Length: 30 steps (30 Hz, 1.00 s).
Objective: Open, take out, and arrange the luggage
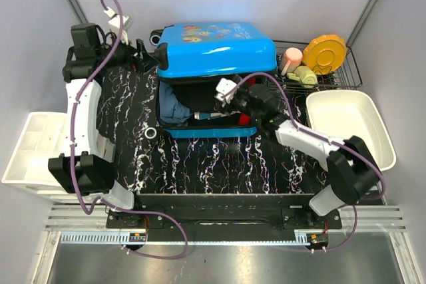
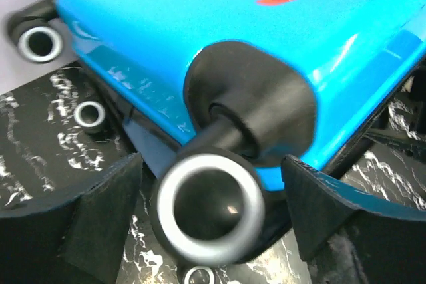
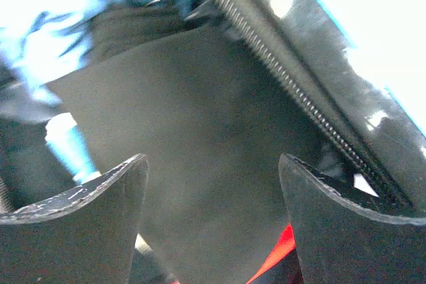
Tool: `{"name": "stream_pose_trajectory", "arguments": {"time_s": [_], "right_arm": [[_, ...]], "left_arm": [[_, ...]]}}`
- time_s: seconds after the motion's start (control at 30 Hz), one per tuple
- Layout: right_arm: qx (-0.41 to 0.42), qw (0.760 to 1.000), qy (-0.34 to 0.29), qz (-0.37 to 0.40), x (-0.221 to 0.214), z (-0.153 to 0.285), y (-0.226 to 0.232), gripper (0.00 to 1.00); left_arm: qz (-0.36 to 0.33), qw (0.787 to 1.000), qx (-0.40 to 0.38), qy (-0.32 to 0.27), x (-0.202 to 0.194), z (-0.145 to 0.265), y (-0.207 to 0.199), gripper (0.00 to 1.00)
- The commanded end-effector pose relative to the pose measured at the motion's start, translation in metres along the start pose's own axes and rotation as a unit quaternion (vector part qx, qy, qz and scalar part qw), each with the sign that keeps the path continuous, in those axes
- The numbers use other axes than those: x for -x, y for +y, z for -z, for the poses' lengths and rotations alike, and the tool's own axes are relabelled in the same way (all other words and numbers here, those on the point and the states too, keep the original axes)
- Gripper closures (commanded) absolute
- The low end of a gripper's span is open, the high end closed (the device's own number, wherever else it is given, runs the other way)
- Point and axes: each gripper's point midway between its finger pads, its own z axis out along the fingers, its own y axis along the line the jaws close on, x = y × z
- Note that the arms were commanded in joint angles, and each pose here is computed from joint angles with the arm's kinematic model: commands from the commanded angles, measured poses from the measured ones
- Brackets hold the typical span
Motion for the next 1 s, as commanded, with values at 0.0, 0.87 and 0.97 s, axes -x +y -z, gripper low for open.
{"name": "stream_pose_trajectory", "arguments": {"time_s": [0.0, 0.87, 0.97], "right_arm": [[-0.199, 0.972, -0.105, 0.075, 0.085, -0.010, -0.103, 0.11], [-0.304, 0.935, -0.152, 0.101, 0.135, -0.069, -0.244, 0.05], [-0.317, 0.932, -0.142, 0.104, 0.127, -0.076, -0.257, 0.04]], "left_arm": [[-0.003, 0.991, 0.095, -0.097, 0.060, 0.045, 0.022, 0.04], [-0.360, 0.913, -0.155, 0.110, -0.169, -0.068, -0.124, 0.04], [-0.363, 0.903, -0.174, 0.151, -0.201, -0.088, -0.117, 0.04]]}}
